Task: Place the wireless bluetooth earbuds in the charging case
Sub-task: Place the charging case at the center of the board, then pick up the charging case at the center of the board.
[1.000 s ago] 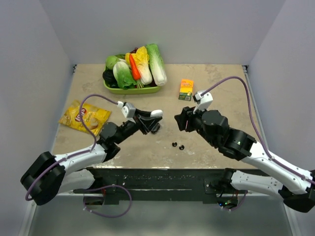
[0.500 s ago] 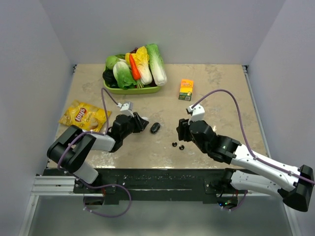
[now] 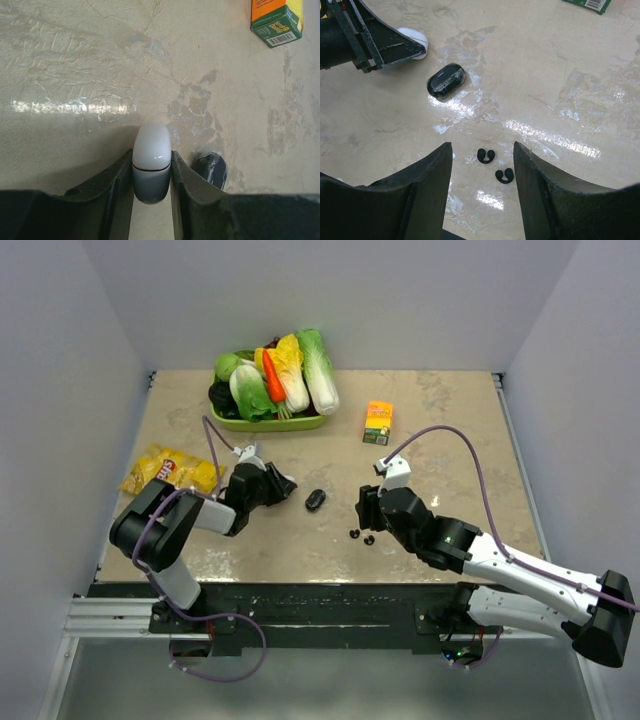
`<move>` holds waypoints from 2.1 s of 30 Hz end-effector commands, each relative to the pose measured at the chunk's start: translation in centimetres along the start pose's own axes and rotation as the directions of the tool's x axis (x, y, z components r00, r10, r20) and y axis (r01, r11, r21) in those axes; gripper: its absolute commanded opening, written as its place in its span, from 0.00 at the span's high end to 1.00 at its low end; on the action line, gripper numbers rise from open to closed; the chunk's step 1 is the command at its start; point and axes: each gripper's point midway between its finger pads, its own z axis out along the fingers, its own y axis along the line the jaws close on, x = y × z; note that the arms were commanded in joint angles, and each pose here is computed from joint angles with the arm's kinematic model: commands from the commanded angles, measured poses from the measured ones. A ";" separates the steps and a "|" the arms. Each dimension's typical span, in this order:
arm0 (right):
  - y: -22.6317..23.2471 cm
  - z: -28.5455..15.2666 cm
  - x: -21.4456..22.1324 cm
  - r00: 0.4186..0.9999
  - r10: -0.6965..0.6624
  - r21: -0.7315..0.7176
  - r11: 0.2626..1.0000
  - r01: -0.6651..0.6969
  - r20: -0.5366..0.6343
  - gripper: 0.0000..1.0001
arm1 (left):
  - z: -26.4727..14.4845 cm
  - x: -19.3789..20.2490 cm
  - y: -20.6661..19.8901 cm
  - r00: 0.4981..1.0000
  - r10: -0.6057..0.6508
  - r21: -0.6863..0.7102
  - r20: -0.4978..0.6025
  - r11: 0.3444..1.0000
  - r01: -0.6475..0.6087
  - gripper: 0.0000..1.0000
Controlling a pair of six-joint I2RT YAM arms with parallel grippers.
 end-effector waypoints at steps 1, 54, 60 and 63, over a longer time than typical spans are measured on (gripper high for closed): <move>0.2 -0.4 -1.2 0.999 0.035 -0.007 0.999 -0.035 0.038 0.44 | -0.9 2.5 3.8 0.993 -0.061 -0.141 -0.105 0.989 0.045 0.61; 0.3 0.1 0.1 0.997 0.062 -0.030 0.998 -0.061 0.043 0.47 | -0.8 3.0 -3.7 0.949 0.314 -0.243 -0.033 0.918 -0.312 0.95; 0.1 0.0 0.4 0.997 0.063 -0.028 0.998 -0.062 0.041 0.48 | -0.3 4.7 -4.4 0.948 0.307 -0.181 -0.078 0.931 -0.316 0.97; 0.1 0.0 0.3 0.997 0.068 -0.027 0.997 -0.067 0.042 0.48 | -0.3 5.2 -5.4 0.947 0.310 -0.141 -0.081 0.937 -0.319 0.97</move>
